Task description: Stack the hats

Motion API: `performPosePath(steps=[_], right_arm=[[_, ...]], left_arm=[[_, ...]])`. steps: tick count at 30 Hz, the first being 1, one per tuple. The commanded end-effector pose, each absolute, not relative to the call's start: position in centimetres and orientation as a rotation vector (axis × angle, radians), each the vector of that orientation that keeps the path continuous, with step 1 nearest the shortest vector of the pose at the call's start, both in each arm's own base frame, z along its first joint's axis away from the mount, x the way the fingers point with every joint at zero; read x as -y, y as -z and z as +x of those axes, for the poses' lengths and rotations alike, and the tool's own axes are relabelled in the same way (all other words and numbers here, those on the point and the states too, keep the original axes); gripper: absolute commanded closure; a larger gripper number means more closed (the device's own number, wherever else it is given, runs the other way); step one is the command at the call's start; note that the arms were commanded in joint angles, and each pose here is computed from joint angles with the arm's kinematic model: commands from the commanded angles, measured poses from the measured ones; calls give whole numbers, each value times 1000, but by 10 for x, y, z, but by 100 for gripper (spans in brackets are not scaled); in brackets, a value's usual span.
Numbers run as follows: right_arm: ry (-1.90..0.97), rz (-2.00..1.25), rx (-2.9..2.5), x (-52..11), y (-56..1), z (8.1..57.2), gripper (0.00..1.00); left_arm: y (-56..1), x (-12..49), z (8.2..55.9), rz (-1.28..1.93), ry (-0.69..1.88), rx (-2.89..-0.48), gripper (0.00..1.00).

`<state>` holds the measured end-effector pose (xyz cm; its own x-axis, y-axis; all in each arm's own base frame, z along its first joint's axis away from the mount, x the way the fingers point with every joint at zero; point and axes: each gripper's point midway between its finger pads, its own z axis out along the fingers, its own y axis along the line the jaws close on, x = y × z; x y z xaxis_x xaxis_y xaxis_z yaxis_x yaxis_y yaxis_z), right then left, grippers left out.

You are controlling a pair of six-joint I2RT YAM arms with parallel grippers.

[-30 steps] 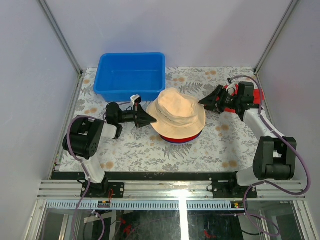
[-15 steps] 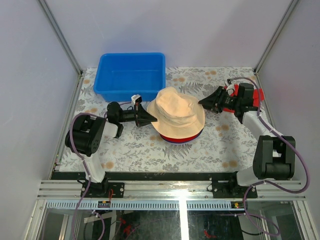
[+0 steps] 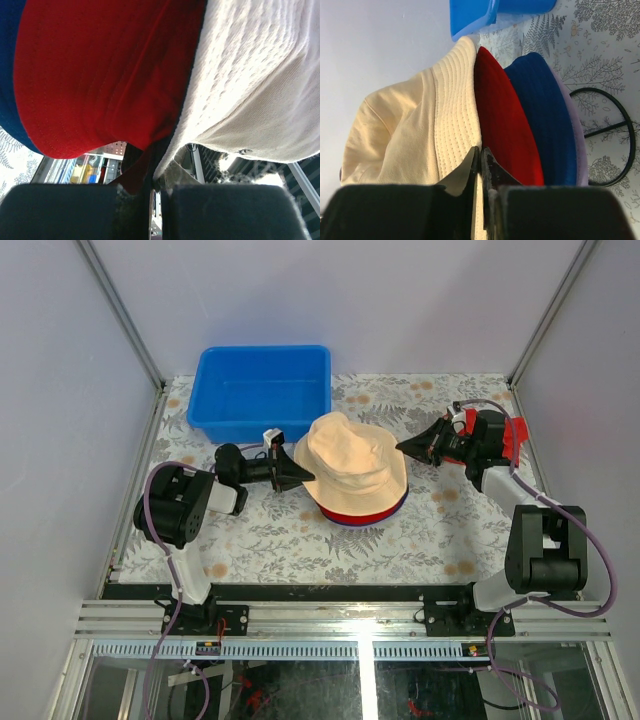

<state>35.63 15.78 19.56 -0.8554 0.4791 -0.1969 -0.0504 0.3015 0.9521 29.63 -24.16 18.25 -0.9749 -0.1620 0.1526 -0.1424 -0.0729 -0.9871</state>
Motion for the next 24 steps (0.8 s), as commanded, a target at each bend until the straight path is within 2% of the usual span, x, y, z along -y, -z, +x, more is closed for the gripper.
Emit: performPosePath(steps=[1, 10, 24], right_arm=[[-1616, 311, -2098, -164, -207, 351, 100], [-1330, 435, -2258, -137, -159, 339, 100], [-1145, 477, -2347, -117, -130, 325, 100]], left_arm=[[-196, 239, 307, -279, 2246, -2040, 100], [-185, 238, 301, -301, 2245, -2057, 100], [-140, 236, 281, -381, 2237, -2133, 100]])
